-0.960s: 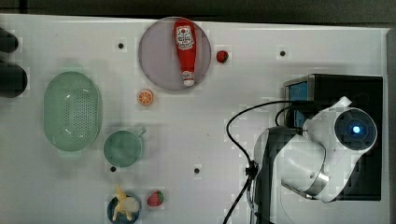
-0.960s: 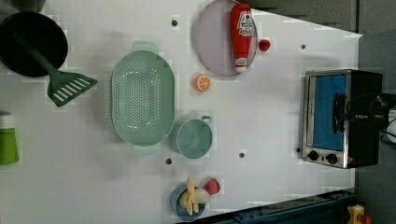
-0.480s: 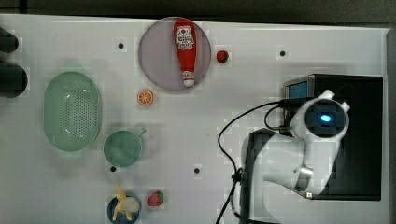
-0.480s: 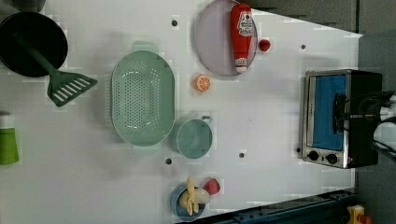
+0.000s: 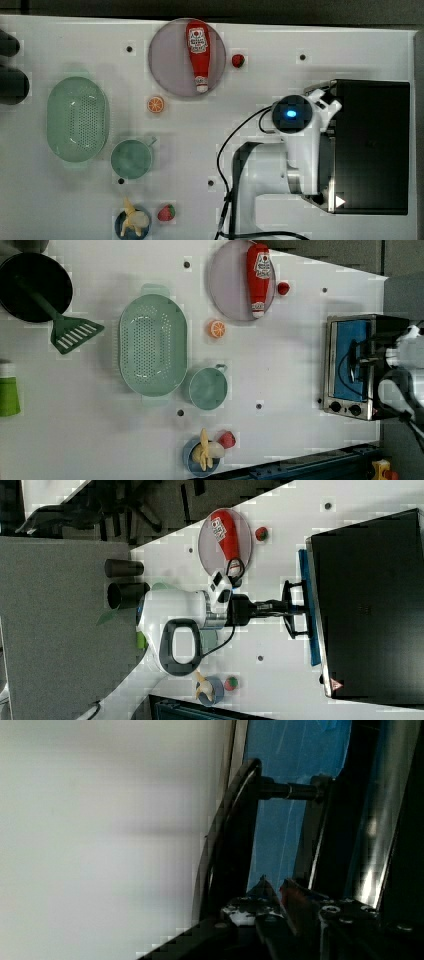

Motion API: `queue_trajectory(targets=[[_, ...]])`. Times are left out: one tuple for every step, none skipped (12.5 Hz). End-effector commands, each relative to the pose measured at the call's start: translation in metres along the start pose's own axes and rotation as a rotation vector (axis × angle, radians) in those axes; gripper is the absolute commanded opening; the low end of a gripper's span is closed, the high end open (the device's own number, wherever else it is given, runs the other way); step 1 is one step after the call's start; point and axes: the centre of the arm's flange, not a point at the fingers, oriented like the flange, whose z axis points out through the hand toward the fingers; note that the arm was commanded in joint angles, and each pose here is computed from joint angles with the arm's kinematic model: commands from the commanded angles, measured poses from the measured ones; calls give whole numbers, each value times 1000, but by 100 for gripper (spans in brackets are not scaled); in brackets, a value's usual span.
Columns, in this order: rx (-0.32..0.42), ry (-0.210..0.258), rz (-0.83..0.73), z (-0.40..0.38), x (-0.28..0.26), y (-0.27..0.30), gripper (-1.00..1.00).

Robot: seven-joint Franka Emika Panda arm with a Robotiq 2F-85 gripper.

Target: Flap open oven.

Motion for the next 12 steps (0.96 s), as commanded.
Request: queue_trajectory(targets=[[-34,0,94,2,15,-73,-65],[-48,-9,111,6,17,-88,-65],[-60,-14,121,11,20,-104,-65],[-72,-17,128,16,22,-118,-65],[-76,-25,142,23,23,-128,-65],[-76,-27,139,29,24,-138,-65],[-77,-28,123,34,25,-146,-65],[-79,-35,112,40,26,-152,-65],[-77,-36,102,45,27,-157,-65],[-74,-32,94,49,27,-161,-65],[-70,-26,86,52,29,-166,-65],[-70,-30,78,57,29,-170,-65]])
